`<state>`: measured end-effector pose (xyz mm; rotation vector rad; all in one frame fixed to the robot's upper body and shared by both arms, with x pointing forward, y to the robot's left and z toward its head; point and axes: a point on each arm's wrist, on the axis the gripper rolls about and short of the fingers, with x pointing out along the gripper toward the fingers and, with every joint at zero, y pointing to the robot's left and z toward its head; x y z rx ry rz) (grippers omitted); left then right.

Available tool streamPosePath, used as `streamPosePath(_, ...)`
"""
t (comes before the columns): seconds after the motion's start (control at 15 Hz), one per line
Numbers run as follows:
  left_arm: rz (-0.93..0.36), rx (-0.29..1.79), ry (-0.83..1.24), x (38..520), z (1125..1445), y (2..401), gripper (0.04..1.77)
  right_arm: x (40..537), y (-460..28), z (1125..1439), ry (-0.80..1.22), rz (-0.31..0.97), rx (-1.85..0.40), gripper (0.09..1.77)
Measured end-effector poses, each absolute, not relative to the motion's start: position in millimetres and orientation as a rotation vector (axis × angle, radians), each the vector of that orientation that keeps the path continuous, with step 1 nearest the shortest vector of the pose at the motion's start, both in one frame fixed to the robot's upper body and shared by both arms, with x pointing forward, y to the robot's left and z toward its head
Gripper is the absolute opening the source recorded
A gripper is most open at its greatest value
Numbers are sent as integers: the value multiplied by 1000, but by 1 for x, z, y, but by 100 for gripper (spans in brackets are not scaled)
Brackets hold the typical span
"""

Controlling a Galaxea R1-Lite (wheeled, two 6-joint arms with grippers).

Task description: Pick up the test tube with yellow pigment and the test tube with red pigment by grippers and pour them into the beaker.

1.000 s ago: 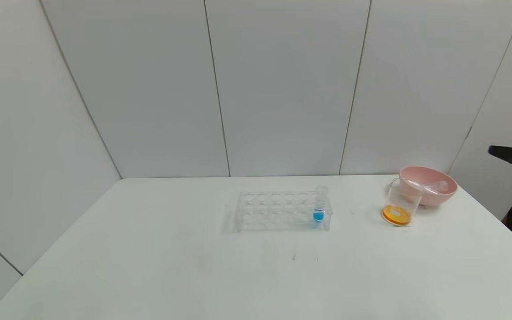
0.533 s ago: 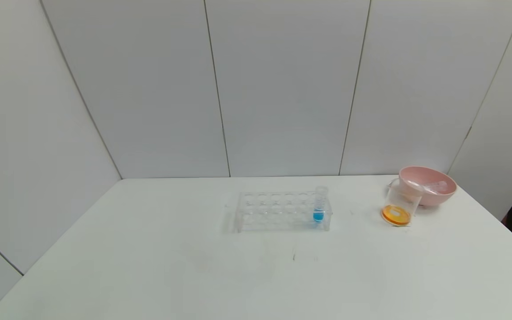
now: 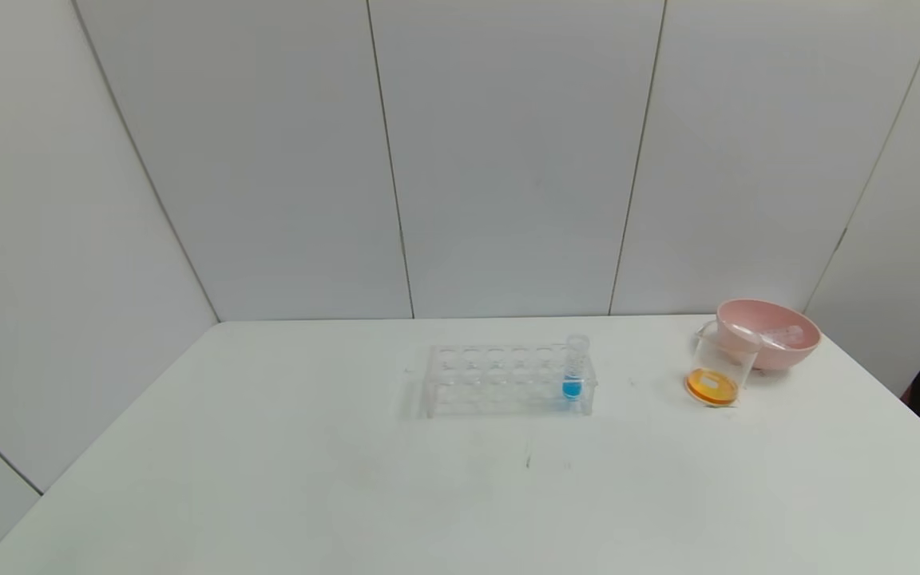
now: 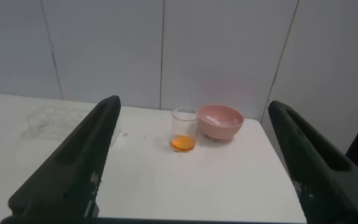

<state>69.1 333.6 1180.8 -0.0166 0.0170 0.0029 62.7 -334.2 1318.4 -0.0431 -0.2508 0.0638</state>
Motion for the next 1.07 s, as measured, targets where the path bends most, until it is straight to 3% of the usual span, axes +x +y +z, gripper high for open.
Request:
streamPosePath(0.33,3,-17,17,69,1181,334,172,35,-335,1284,-384,76,-64,170)
streamPosePath(0.6,3,-17,17,69,1181,334,172,46,-335,1254,-465,72,-85,170)
streamPosePath(0.87,3,-17,17,69,1181,334,172,67,-335,1199,-148,80,-98,170)
streamPosePath(1.07,3,-17,17,69,1181,334,172,69,-336,1181,16,35,-87,170)
